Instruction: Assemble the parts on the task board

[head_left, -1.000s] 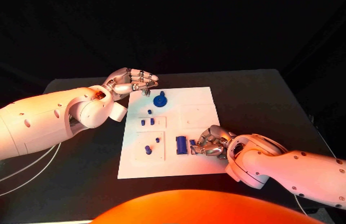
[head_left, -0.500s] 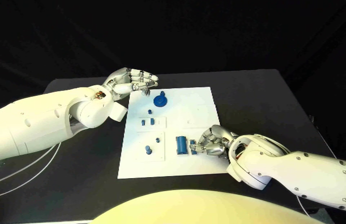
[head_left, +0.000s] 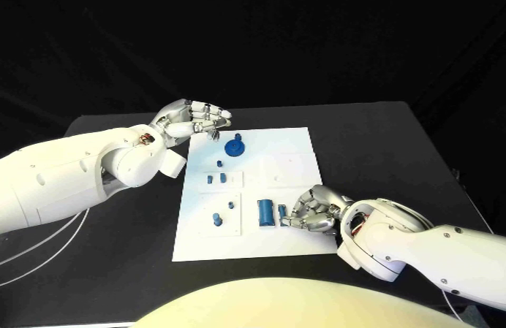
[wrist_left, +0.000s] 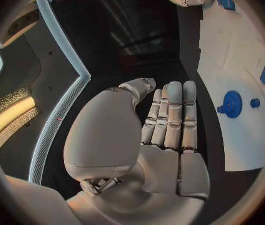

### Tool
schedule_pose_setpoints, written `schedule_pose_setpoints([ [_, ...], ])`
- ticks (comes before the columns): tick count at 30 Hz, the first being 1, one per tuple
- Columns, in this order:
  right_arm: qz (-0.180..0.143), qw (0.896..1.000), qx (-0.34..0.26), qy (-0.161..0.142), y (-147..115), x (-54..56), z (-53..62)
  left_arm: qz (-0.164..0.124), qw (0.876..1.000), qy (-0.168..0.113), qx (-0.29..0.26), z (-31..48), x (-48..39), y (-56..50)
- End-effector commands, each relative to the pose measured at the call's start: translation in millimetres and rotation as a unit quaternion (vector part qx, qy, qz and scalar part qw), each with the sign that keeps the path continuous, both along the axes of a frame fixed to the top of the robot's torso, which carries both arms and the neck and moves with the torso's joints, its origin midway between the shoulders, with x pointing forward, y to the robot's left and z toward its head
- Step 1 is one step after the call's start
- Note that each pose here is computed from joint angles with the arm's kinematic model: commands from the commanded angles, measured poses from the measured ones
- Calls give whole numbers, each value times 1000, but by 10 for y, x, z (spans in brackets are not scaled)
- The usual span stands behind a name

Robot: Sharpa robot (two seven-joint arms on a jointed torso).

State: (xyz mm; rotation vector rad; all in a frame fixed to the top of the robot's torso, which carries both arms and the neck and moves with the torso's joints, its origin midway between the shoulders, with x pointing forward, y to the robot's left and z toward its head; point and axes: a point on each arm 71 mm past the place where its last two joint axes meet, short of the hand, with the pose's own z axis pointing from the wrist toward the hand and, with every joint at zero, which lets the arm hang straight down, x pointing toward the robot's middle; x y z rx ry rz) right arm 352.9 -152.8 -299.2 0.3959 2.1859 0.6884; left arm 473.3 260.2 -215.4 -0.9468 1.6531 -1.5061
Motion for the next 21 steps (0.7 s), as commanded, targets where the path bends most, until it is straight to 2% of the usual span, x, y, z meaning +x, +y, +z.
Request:
schedule_pose_setpoints([
  [1, 25, 1000, 8, 5, 30, -24, -6, -10, 1000, -1, -4, 5, -5, -20],
  [14, 19, 1000, -1, 19, 7, 11, -63, -11, 1000, 1, -3, 2, -4, -25],
  [21, 7, 1000, -7, 9, 20, 56, -86, -12, 1000, 1, -3, 1, -4, -31],
])
